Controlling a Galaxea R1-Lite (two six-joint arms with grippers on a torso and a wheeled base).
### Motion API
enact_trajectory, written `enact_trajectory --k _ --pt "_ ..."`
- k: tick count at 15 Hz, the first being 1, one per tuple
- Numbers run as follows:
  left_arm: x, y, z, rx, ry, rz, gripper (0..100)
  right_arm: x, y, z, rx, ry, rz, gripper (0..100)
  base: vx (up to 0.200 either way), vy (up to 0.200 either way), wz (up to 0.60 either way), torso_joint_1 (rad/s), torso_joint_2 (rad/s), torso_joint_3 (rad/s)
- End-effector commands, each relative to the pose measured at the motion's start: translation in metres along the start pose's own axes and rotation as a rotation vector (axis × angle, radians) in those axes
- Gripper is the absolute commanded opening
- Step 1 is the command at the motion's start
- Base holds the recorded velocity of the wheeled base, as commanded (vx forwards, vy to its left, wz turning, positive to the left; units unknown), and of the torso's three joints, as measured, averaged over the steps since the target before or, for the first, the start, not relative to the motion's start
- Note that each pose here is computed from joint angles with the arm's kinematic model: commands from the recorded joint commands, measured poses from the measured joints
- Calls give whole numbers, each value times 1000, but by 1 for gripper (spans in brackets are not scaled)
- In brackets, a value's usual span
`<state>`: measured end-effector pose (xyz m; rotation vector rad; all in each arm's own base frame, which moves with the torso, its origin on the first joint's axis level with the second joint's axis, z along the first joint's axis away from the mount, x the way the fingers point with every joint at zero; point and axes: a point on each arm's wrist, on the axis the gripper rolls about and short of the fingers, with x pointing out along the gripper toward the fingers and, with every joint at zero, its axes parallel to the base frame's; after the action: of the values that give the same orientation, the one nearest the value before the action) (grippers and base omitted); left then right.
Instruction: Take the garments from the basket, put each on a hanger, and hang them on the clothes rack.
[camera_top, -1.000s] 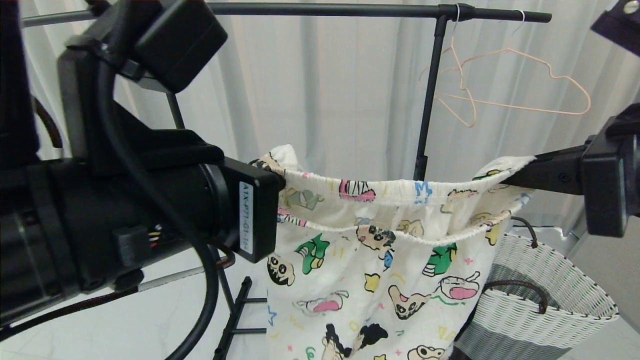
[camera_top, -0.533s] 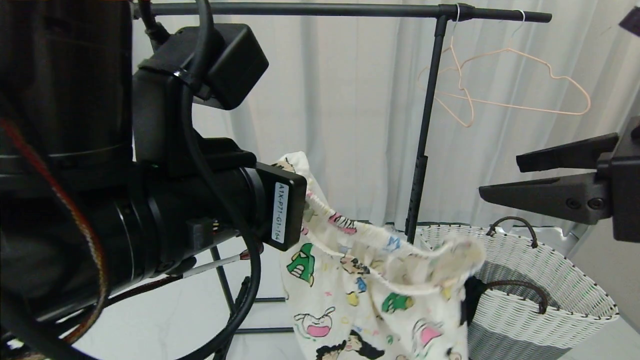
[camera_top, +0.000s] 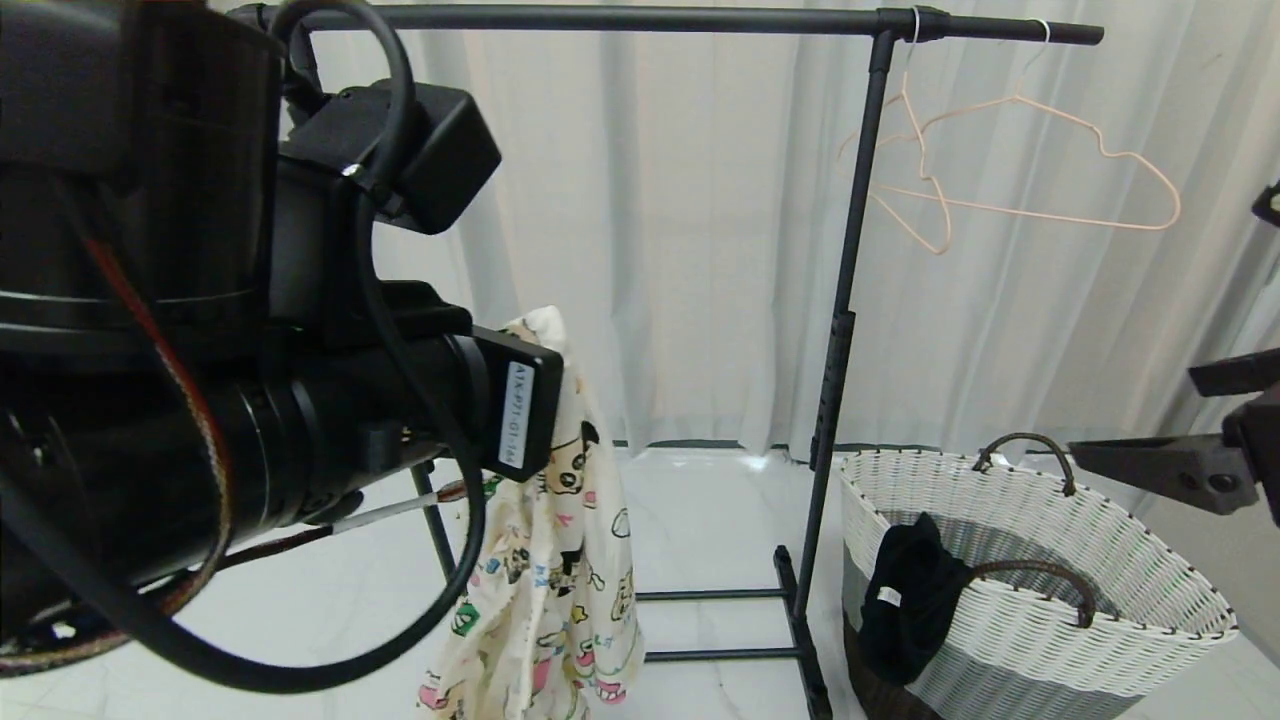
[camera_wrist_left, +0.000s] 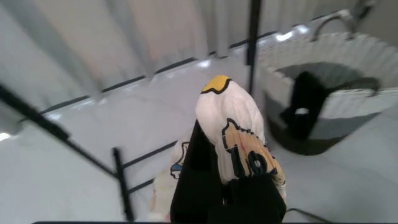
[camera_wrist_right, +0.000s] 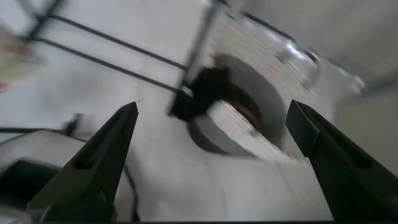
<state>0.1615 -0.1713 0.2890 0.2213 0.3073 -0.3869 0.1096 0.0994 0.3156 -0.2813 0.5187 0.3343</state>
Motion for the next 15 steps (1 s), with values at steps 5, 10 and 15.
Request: enact_trajectory --k 5,10,15 --pt "-7 98 -40 3 128 234 0 -10 -42 -47 86 126 -294 100 0 0 0 0 0 0" --pt "-6 105 -52 -11 172 273 0 -8 -43 -49 115 61 -302 100 0 0 0 0 0 0" --pt "-14 105 -53 -4 158 273 0 -5 -43 -46 119 60 -303 100 0 0 0 76 -230 -181"
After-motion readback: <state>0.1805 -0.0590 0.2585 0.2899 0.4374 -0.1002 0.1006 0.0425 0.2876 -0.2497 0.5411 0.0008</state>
